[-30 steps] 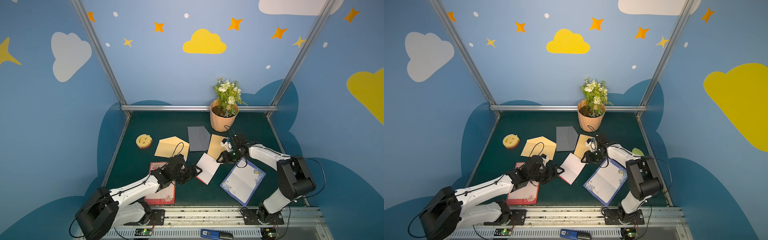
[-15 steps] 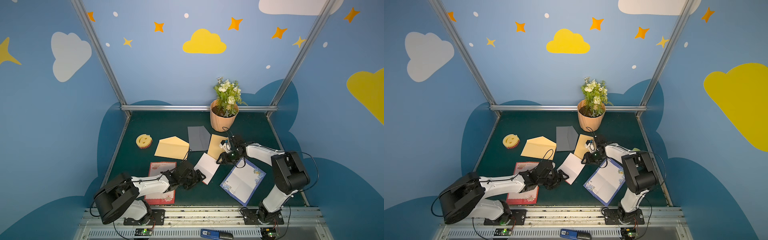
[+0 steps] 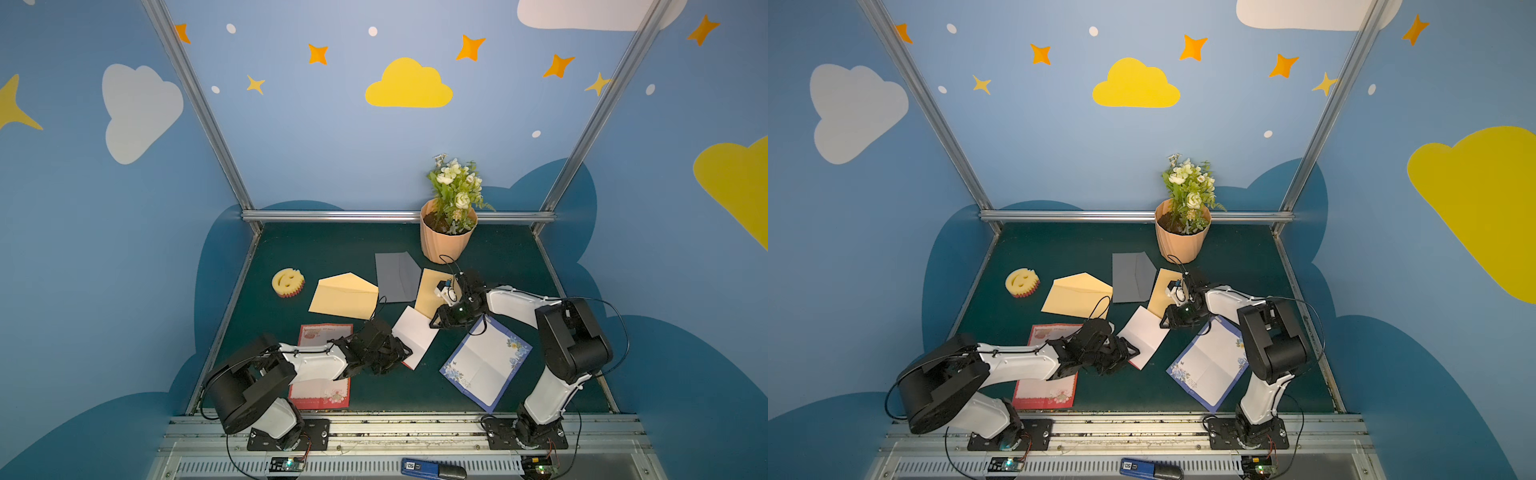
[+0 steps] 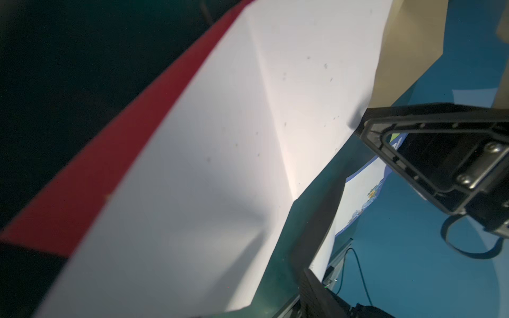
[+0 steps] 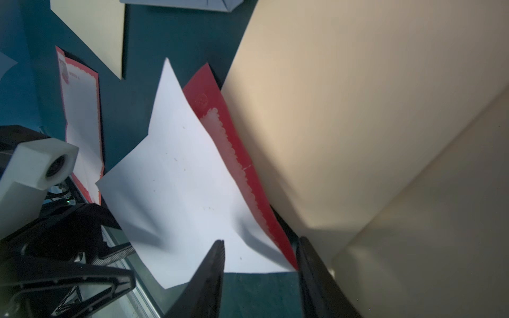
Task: Fold the letter paper in half and place it into the envelope
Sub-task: Adjust the letter paper at the center of the board.
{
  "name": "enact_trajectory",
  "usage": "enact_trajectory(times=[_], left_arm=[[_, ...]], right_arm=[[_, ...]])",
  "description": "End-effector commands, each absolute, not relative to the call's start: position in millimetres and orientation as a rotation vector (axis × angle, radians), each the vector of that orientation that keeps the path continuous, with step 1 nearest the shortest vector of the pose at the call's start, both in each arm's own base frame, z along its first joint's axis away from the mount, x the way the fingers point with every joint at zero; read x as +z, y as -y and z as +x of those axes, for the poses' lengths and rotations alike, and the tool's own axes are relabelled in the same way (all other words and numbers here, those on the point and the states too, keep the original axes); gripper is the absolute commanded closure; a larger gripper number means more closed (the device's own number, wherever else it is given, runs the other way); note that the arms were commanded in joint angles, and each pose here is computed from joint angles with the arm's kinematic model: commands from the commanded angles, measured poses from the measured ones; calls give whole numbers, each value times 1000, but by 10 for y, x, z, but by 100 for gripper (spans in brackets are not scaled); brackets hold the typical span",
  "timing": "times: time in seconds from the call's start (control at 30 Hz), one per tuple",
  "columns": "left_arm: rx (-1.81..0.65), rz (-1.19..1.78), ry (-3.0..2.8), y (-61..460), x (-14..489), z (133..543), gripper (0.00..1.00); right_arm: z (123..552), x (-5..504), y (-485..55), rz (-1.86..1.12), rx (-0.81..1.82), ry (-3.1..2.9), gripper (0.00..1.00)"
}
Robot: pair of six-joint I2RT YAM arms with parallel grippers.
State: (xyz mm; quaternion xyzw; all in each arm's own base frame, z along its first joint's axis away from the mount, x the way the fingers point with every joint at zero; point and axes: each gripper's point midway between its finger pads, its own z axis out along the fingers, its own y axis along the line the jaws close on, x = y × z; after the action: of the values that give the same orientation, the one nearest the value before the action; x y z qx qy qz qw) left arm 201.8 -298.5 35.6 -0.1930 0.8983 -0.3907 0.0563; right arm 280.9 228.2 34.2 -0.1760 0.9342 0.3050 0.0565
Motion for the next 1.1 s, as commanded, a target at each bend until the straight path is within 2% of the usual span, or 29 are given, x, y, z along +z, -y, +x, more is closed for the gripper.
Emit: enact_trajectory(times=[0.0, 0.37, 0.67, 0.8, 1.07], left_arm=[[-1130, -639, -2722, 2853, 308, 2065, 53], [-1047, -632, -2738, 2568, 360, 2277, 61], [-997, -463, -2788, 2417, 511, 2568, 60], [-1044, -410, -2781, 2397, 649, 2657, 58], [-983, -363, -2741, 2230, 988, 2711, 42]], right_arm=[[2752, 358, -2367, -550, 975, -2830, 60], [2398, 401, -2450, -480, 1023, -2859, 60], [2269, 569, -2466, -371, 1034, -2819, 49], [2332, 509, -2331, -330, 954, -2833, 47], [2434, 420, -2257, -320, 948, -2849, 45]])
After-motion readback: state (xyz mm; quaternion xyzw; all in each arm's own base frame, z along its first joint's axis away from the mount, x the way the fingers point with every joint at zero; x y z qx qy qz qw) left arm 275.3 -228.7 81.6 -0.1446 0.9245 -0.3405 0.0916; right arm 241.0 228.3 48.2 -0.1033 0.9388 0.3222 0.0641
